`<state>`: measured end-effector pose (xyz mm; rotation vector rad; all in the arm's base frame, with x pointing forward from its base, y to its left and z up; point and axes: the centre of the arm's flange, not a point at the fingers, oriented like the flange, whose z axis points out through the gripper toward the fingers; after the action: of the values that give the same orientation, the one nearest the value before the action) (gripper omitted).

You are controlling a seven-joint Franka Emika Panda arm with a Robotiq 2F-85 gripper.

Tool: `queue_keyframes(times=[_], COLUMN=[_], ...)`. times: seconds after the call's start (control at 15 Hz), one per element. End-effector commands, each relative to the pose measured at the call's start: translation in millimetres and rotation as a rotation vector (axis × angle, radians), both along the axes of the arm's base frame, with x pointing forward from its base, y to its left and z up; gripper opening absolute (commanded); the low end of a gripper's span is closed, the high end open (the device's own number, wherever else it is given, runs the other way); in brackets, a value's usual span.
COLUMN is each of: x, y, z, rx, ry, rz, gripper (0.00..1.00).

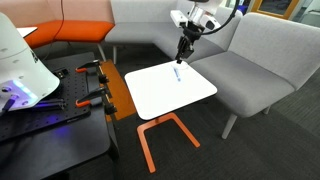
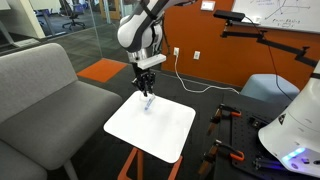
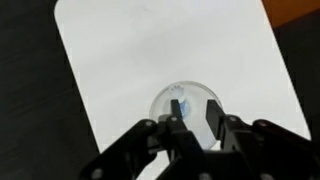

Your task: Remove the marker from the cup and place it on the table

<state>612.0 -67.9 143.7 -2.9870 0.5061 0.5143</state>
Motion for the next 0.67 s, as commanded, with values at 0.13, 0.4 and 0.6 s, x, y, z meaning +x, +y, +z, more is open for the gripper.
queue_keyframes(times=[0.13,0.4,0.6], x=[-2,0,-1], y=[-3,-1,2], z=[-9,-12,-18], rx=[0.026,0.047,0.049], ry=[0.009,0.004,0.018], rz=[-0.015,0.018,0.019], gripper=[0.36,0.44,0.43])
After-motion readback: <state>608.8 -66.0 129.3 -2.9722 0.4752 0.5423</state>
